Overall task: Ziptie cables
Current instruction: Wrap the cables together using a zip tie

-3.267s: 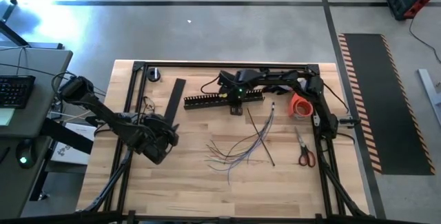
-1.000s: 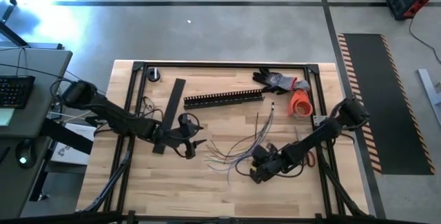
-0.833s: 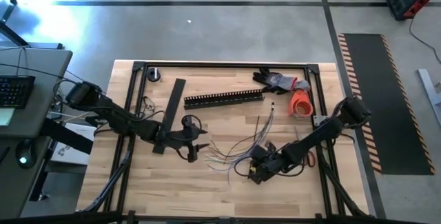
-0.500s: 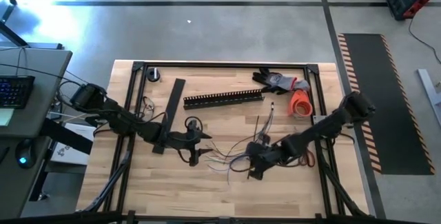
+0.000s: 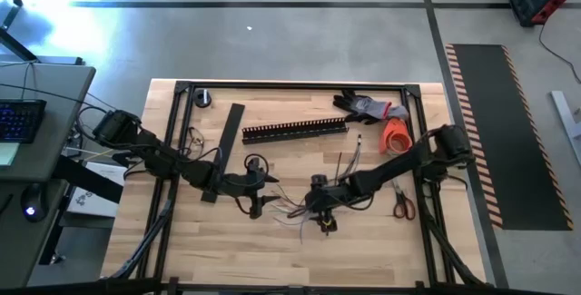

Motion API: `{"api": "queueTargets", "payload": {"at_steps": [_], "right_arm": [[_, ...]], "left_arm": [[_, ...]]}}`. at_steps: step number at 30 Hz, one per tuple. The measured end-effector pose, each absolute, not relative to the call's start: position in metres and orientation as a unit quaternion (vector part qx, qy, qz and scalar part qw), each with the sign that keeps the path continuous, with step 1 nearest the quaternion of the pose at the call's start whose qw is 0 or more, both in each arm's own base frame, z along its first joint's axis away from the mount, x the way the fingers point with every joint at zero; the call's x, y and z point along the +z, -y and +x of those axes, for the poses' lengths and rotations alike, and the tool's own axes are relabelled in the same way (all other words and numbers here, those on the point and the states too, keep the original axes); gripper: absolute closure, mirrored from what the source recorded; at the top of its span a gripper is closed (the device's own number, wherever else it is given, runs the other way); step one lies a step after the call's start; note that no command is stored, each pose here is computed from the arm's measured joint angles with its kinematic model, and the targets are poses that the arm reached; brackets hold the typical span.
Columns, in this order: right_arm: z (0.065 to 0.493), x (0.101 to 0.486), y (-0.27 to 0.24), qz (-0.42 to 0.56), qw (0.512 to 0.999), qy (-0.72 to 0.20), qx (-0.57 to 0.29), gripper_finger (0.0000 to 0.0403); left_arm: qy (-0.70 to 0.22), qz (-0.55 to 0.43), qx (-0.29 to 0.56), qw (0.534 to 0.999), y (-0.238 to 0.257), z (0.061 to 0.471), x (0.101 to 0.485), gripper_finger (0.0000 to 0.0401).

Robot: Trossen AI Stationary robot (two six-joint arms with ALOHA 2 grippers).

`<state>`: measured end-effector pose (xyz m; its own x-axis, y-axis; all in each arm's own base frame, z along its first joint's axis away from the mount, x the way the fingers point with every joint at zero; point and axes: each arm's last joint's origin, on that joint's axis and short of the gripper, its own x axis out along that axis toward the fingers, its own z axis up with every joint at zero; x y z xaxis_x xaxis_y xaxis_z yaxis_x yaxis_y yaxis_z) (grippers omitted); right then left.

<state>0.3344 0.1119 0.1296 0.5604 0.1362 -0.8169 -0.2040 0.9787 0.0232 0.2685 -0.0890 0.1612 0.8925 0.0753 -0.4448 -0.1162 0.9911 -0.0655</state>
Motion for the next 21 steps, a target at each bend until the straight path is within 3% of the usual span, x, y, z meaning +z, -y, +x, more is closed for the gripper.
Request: {"api": "queueTargets", "payload": {"at_steps": [11, 16, 21], "right_arm": [[0.337, 0.117, -0.107, -0.136, 0.877, -0.458, 0.057, 0.0091], [0.341, 0.117, -0.095, -0.129, 0.877, -0.462, 0.038, 0.0095], [0.343, 0.115, -0.077, -0.099, 0.876, -0.471, 0.047, 0.013]], "left_arm": [[-0.227, -0.058, 0.054, 0.971, 0.089, 0.268, 0.161, 0.0165], [-0.227, -0.057, 0.056, 0.971, 0.089, 0.268, 0.161, 0.0165], [-0.227, -0.058, 0.056, 0.971, 0.089, 0.268, 0.161, 0.0165]]}}
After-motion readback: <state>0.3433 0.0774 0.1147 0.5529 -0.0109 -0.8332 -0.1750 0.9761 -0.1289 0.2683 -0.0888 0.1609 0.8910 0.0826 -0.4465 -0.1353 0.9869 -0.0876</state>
